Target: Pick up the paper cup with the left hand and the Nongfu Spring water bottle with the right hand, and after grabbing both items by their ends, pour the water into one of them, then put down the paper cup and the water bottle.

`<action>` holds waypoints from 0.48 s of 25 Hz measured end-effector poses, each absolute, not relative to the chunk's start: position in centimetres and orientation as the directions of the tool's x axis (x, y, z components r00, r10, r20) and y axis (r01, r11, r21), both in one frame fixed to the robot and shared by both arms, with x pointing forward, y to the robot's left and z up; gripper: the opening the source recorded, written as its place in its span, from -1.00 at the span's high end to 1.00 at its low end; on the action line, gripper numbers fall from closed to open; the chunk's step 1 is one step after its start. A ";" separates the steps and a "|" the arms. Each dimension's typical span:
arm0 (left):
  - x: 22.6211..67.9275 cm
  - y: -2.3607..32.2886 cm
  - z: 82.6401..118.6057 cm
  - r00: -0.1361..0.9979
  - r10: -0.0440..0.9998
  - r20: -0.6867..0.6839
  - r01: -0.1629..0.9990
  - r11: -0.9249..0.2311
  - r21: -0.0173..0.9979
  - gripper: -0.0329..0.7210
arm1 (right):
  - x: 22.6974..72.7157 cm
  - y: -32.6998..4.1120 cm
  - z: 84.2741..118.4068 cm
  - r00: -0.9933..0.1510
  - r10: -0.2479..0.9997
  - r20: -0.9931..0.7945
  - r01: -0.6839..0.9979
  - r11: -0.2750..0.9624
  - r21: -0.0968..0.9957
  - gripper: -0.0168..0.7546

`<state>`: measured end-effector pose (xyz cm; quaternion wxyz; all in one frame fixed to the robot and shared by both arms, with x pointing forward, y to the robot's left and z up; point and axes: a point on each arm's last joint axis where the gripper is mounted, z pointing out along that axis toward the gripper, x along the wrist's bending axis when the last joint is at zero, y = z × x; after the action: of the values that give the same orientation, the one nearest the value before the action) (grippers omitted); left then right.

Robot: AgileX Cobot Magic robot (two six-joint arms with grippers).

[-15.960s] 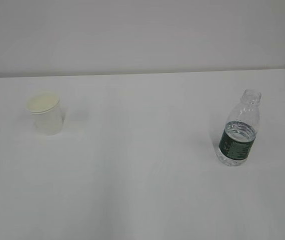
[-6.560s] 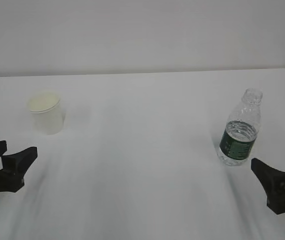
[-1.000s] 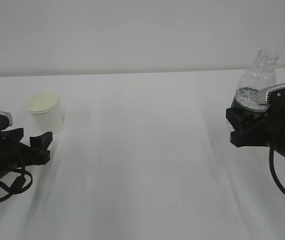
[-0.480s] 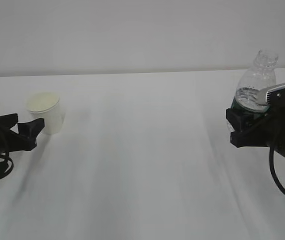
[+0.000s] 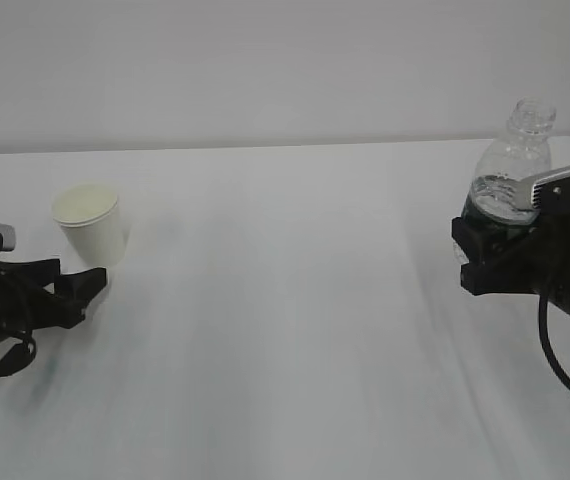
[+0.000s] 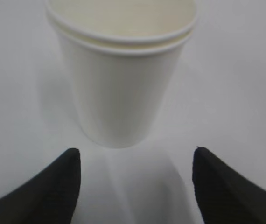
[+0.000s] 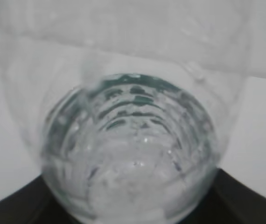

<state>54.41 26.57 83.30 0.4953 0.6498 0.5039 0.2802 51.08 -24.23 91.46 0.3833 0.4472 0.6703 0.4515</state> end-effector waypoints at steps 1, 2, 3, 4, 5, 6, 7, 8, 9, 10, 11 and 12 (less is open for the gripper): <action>54.5 26.6 83.0 0.333 0.933 -0.136 0.381 -0.001 0.925 -0.51 | 51.1 -24.2 91.5 -0.306 0.946 -0.110 0.253 0.192 0.948 -0.23; 54.7 26.6 82.9 0.333 0.933 -0.137 0.382 -0.001 0.924 -0.51 | 51.1 -24.2 91.5 -0.306 0.946 -0.110 0.253 0.192 0.948 -0.23; 54.7 26.6 82.7 0.330 0.934 -0.138 0.385 0.000 0.923 -0.51 | 51.1 -24.2 91.5 -0.306 0.946 -0.110 0.253 0.192 0.948 -0.23; 54.8 26.6 82.6 0.328 0.934 -0.139 0.387 0.001 0.922 -0.51 | 51.1 -24.2 91.5 -0.306 0.946 -0.110 0.253 0.192 0.948 -0.23; 54.8 26.6 82.5 0.326 0.935 -0.140 0.390 0.002 0.921 -0.51 | 51.1 -24.2 91.5 -0.306 0.946 -0.110 0.253 0.192 0.948 -0.23; 54.9 26.6 82.4 0.325 0.936 -0.139 0.388 0.003 0.922 -0.51 | 51.1 -24.2 91.5 -0.306 0.946 -0.110 0.253 0.192 0.948 -0.23; 55.2 26.6 82.4 0.323 0.936 -0.137 0.382 0.004 0.924 -0.51 | 51.1 -24.2 91.5 -0.307 0.945 -0.110 0.253 0.193 0.948 -0.23; 55.3 26.6 82.4 0.323 0.936 -0.137 0.380 0.004 0.925 -0.51 | 51.1 -24.2 91.5 -0.307 0.945 -0.110 0.253 0.193 0.948 -0.23; 55.5 26.6 82.5 0.324 0.936 -0.135 0.375 0.004 0.927 -0.51 | 51.1 -24.2 91.5 -0.307 0.945 -0.110 0.253 0.193 0.948 -0.23; 55.7 26.6 82.5 0.325 0.936 -0.132 0.367 0.004 0.930 -0.51 | 51.1 -24.2 91.5 -0.307 0.945 -0.110 0.254 0.193 0.948 -0.23; 56.0 26.6 82.6 0.326 0.936 -0.130 0.360 0.004 0.933 -0.51 | 51.1 -24.2 91.5 -0.307 0.945 -0.110 0.254 0.193 0.948 -0.23; 56.1 26.6 82.7 0.327 0.936 -0.128 0.354 0.004 0.935 -0.51 | 51.1 -24.2 91.5 -0.307 0.945 -0.110 0.254 0.193 0.948 -0.23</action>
<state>56.13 26.64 82.70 0.5002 0.6429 0.5018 0.2908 51.07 -24.22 91.46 0.3831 0.4469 0.6707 0.4513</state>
